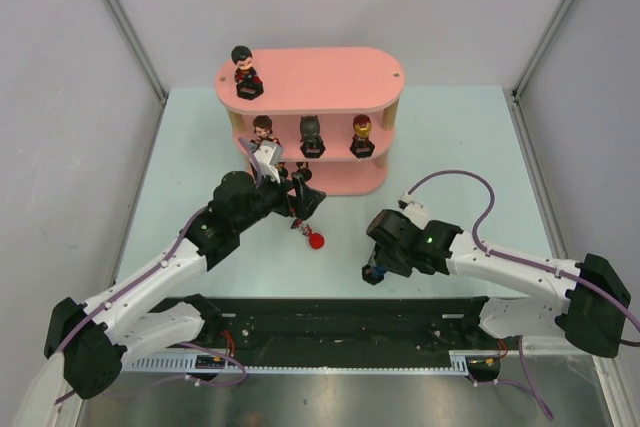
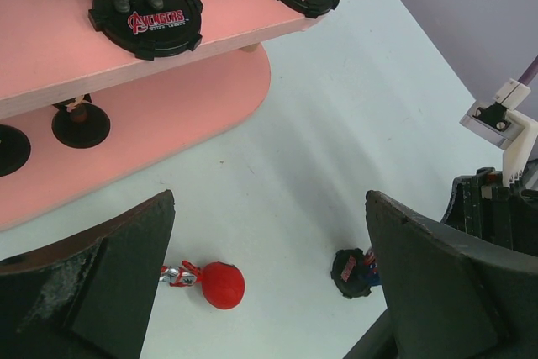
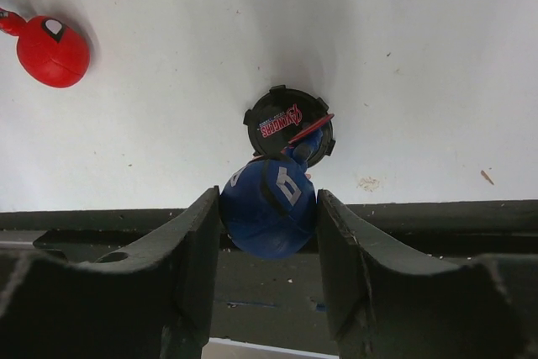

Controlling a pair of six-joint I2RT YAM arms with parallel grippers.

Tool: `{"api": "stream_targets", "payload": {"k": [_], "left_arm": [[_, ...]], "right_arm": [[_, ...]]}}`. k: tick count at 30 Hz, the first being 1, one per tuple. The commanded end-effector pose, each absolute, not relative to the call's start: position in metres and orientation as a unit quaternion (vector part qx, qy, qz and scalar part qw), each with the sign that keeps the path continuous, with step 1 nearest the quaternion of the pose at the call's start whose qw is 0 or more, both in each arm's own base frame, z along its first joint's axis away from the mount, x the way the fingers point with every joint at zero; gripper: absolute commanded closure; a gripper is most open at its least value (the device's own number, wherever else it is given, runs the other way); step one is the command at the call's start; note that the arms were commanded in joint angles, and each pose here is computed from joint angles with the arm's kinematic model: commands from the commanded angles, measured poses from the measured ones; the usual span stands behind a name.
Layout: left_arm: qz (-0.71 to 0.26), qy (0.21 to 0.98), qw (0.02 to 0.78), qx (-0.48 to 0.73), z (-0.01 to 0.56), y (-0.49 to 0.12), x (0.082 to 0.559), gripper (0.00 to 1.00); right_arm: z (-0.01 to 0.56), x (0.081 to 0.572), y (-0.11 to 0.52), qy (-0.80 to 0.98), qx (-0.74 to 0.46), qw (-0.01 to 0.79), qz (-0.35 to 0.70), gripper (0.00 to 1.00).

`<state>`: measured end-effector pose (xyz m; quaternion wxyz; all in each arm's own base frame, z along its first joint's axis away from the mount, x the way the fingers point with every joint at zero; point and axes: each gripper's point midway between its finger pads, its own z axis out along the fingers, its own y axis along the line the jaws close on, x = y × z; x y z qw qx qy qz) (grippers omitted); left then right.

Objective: Place and organize the plastic toys onto the shelf

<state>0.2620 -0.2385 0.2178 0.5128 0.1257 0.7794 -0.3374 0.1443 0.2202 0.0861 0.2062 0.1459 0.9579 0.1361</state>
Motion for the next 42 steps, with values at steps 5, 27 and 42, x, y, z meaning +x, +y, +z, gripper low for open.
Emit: {"api": "stream_targets", "payload": {"k": [5, 27, 42], "left_arm": [[-0.355, 0.752, 0.537, 0.139, 0.247, -0.246, 0.264, 0.00], [-0.345, 0.752, 0.542, 0.147, 0.259, -0.233, 0.249, 0.00], [-0.342, 0.753, 0.543, 0.148, 0.259, -0.232, 0.250, 0.00]], "right_arm": [[0.098, 0.148, 0.219, 0.957, 0.076, 0.235, 0.154, 0.88], [0.086, 0.155, 0.274, 0.910, -0.333, 0.121, 0.215, 1.00], [0.096, 0.164, 0.271, 0.897, -0.364, 0.139, 0.210, 0.77]]}}
